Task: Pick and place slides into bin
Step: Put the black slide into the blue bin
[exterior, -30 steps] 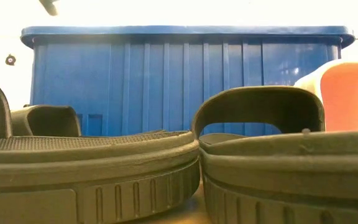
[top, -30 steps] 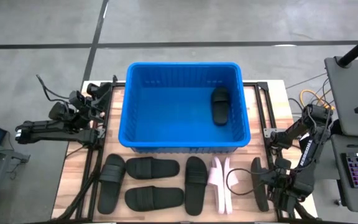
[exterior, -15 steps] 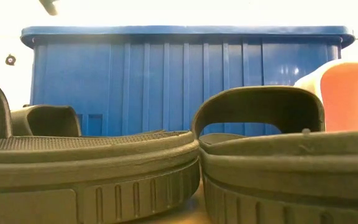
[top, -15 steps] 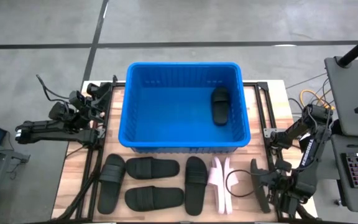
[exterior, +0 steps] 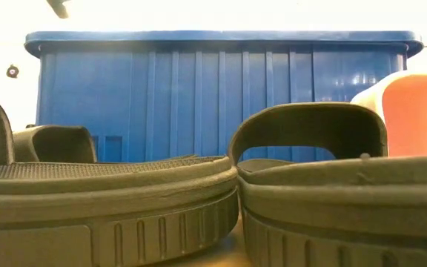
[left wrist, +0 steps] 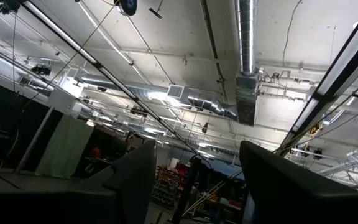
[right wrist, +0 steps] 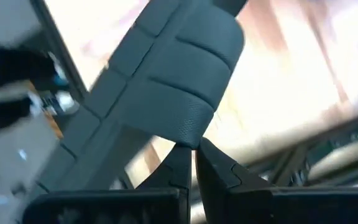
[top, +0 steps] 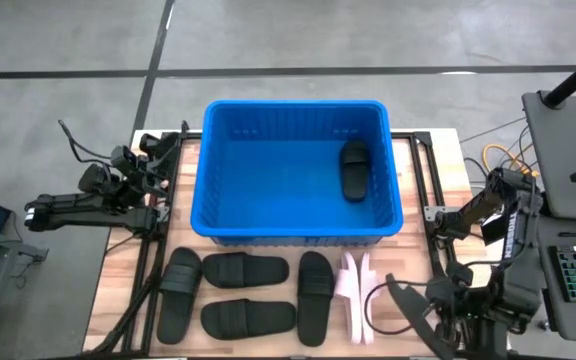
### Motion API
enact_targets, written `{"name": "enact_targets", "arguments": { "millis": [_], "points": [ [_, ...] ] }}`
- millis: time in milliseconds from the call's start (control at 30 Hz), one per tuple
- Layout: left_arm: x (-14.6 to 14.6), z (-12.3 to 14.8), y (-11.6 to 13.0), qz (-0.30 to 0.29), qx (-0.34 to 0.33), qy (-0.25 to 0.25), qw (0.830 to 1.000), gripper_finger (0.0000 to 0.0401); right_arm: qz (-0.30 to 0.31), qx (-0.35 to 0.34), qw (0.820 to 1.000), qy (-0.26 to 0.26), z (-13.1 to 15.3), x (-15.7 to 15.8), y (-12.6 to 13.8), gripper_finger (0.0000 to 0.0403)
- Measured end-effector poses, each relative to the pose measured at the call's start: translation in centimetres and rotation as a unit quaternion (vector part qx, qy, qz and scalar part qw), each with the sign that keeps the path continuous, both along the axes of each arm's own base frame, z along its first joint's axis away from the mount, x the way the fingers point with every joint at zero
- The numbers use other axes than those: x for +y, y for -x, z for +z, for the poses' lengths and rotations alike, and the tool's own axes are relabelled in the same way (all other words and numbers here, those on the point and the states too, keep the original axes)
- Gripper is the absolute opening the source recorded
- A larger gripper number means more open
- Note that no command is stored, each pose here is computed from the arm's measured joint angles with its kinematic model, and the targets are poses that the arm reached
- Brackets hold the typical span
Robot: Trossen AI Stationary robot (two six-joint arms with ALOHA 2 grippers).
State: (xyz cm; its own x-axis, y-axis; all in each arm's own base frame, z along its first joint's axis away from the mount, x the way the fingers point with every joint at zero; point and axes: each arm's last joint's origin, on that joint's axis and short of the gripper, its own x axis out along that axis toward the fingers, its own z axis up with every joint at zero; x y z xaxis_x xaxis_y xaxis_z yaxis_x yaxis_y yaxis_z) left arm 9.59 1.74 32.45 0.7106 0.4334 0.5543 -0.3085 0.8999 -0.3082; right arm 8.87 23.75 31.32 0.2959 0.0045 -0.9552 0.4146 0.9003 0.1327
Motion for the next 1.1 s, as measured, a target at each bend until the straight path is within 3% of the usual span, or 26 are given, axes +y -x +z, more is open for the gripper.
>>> {"name": "enact_targets", "arguments": {
  "millis": [167,333,633,1100],
  "points": [
    [0.0,0.0,0.0,0.000,0.000,0.000,1.000,0.0217,-0.009,-0.107,0.994,-0.004,3.3,-0.1,-0.6,0.0008],
    [0.0,0.0,0.0,0.000,0.000,0.001,1.000,0.0217,-0.029,-0.210,0.977,0.011,5.9,-0.8,-1.4,0.0008],
    [0.0,0.0,0.0,0.000,-0.001,0.001,1.000,0.0217,-0.076,-0.317,0.943,0.072,9.2,-3.2,-3.8,0.0008],
    [0.0,0.2,0.2,0.000,-0.008,0.000,1.000,0.0217,-0.146,-0.327,0.914,0.190,13.7,-10.4,-9.7,0.0008]
  ]
}}
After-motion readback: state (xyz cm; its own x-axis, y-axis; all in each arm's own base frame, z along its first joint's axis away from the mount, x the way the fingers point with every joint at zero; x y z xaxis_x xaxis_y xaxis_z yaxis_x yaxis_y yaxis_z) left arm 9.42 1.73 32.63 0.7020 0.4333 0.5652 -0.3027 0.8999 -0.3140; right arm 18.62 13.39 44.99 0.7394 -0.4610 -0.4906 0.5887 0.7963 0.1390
